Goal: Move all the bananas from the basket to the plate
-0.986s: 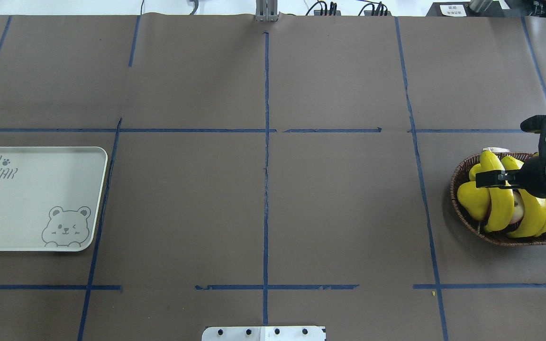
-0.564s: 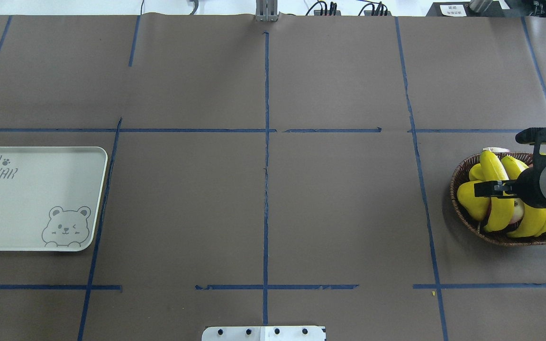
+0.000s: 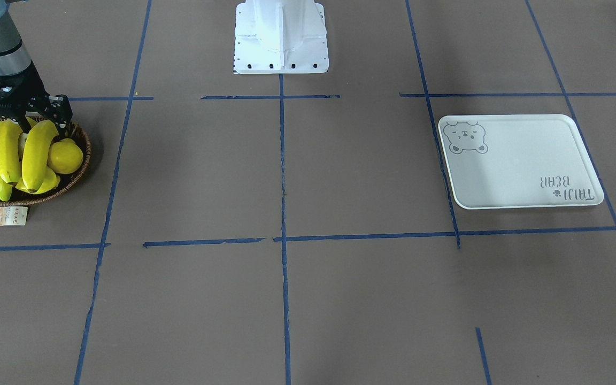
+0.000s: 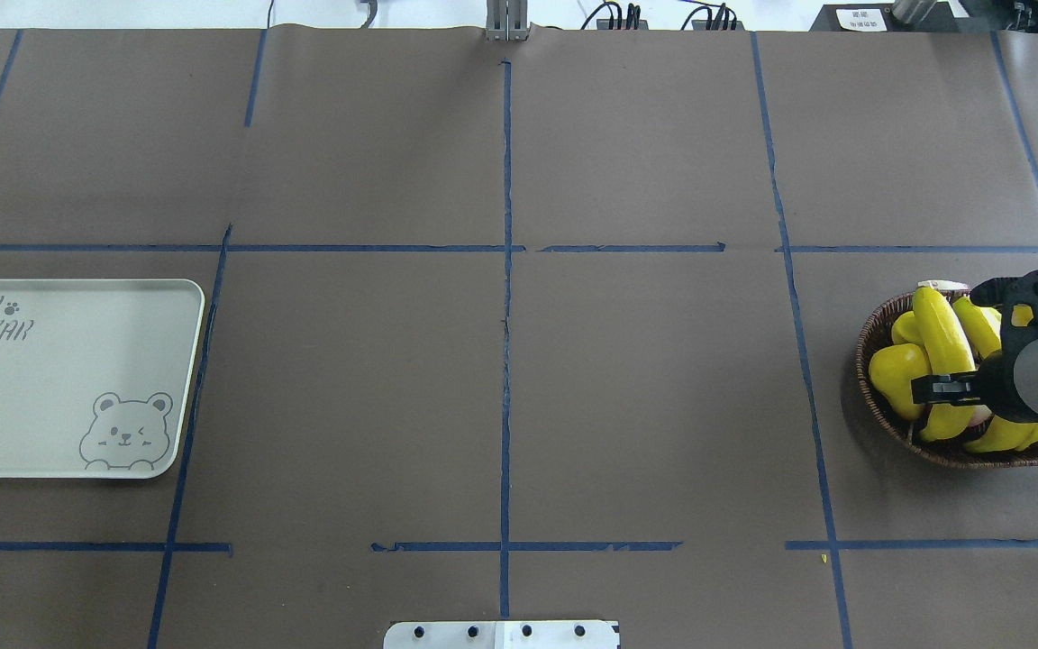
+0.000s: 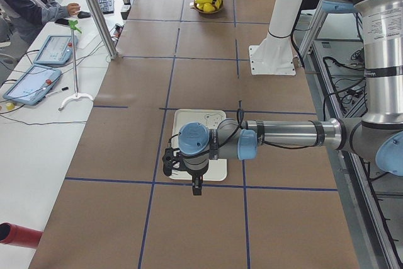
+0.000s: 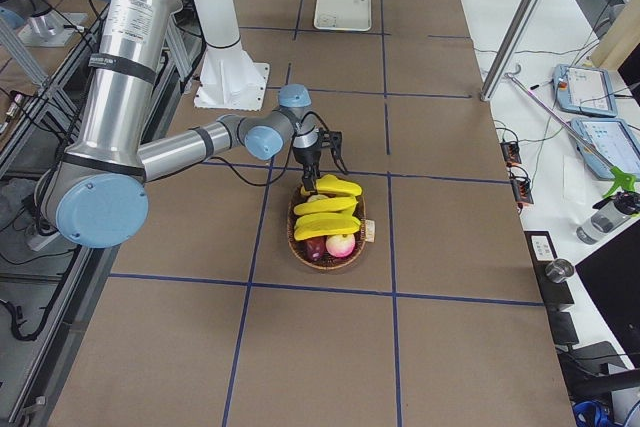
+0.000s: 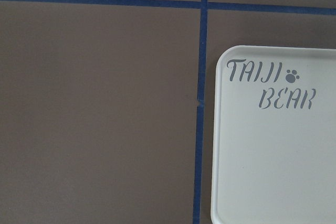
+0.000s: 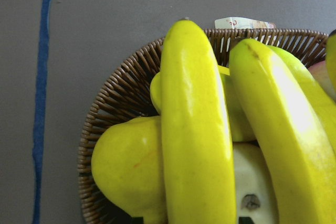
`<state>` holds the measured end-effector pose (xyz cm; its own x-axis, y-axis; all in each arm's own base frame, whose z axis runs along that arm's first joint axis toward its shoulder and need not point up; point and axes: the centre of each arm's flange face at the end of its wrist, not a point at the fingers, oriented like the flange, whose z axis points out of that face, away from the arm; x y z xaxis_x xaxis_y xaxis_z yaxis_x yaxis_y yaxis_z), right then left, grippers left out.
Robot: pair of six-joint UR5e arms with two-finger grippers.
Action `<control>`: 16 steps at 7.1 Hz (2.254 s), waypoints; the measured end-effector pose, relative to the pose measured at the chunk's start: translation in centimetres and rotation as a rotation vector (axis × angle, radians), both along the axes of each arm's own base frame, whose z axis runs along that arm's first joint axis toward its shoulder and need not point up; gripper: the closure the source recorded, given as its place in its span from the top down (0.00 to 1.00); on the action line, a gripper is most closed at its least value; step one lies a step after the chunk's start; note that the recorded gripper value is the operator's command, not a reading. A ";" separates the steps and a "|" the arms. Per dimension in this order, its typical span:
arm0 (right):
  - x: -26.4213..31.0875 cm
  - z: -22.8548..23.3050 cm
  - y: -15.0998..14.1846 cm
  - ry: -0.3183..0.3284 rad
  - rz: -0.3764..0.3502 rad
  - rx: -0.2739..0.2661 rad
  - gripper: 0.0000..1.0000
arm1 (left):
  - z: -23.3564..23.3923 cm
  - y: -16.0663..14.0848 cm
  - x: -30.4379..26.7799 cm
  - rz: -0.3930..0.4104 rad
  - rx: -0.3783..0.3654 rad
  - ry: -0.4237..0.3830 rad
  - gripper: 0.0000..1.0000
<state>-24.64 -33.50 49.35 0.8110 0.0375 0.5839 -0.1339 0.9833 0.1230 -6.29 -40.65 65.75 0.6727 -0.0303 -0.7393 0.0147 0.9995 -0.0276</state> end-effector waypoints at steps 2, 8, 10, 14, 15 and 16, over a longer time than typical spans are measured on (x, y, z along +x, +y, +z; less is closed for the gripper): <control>-0.1 0.1 0.0 -0.001 -0.003 -0.002 0.21 | 0.0 0.0 0.0 0.000 -0.001 0.000 1.00; 5.2 -6.3 0.1 -0.157 0.019 -0.009 0.10 | -1.0 -0.4 2.2 0.061 0.032 -0.005 1.00; 5.4 -9.5 -0.7 -0.245 0.006 0.012 0.11 | -3.4 -2.3 2.8 0.080 0.113 -0.006 1.00; -0.5 -15.5 -5.3 -0.382 0.007 0.050 0.08 | -11.7 -8.8 3.8 0.059 0.297 0.037 1.00; -3.8 -17.9 -6.0 -0.429 0.003 0.034 0.09 | -13.4 -9.3 5.1 0.062 0.333 0.077 1.00; -7.2 -20.8 -5.9 -0.480 -0.004 0.021 0.10 | -15.0 -9.5 8.0 0.084 0.365 0.115 1.00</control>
<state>-31.81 -39.37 28.52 0.4500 0.0191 0.8928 -0.1771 0.9818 0.0682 1.68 -50.16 50.77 0.5740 0.3009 -0.7616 -0.0506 0.9413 0.3338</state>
